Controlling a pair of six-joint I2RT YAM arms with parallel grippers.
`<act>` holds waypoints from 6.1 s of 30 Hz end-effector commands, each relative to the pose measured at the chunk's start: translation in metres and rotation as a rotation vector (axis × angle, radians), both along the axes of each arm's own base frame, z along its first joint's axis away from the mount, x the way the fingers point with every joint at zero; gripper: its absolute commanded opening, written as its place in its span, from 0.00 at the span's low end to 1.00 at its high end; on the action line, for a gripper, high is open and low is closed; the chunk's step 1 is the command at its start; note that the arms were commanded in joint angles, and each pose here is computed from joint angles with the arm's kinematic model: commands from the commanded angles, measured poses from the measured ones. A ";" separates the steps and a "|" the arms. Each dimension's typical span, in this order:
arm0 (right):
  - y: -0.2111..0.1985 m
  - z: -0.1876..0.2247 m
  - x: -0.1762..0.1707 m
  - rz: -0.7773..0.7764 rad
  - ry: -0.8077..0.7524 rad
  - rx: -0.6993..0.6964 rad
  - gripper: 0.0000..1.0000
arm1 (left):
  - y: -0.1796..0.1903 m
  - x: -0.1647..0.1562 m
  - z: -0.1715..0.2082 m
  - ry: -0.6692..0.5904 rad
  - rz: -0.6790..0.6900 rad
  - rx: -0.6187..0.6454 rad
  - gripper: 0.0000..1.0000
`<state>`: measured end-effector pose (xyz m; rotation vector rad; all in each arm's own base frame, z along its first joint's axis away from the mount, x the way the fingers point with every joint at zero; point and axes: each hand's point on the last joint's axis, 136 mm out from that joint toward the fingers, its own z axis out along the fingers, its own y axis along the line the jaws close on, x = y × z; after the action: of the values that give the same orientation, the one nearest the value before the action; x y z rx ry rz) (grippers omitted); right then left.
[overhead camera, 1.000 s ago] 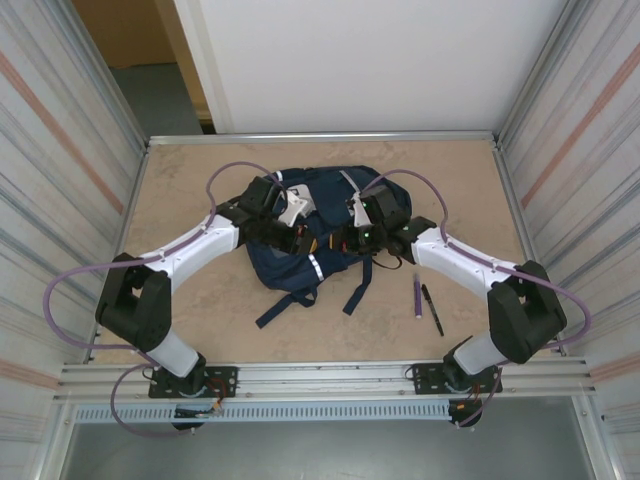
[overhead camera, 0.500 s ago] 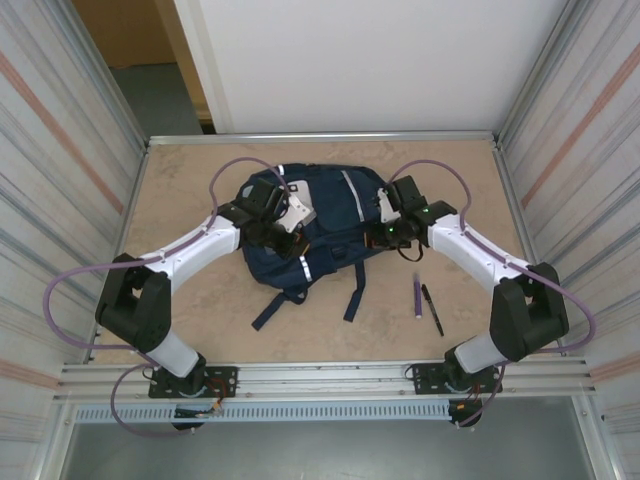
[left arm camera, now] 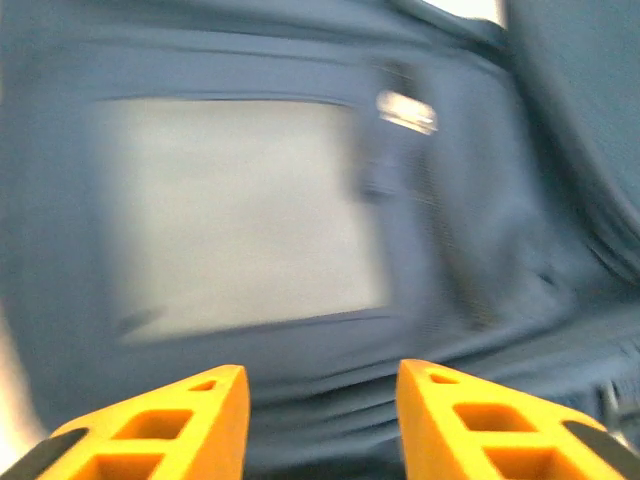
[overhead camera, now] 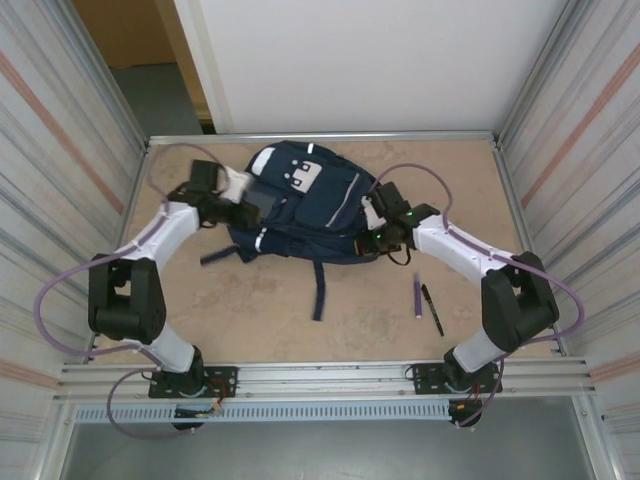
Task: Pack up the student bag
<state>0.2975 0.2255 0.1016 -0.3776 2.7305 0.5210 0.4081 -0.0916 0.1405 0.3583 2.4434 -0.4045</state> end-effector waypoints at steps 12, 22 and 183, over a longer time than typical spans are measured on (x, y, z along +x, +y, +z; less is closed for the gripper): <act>0.136 -0.006 -0.018 0.250 0.003 0.229 0.00 | -0.084 -0.112 -0.006 0.417 0.231 -0.581 0.65; 0.167 -0.014 -0.042 0.287 0.108 0.324 0.00 | -0.090 -0.092 -0.019 0.368 0.340 -0.572 0.65; -0.033 0.043 0.035 -0.155 -0.280 0.179 0.41 | -0.184 -0.030 -0.040 0.223 0.179 0.387 0.40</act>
<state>0.3407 0.1802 0.1435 -0.1411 2.3892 0.5345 0.3685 -0.2875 0.1001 0.3249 2.7680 0.0137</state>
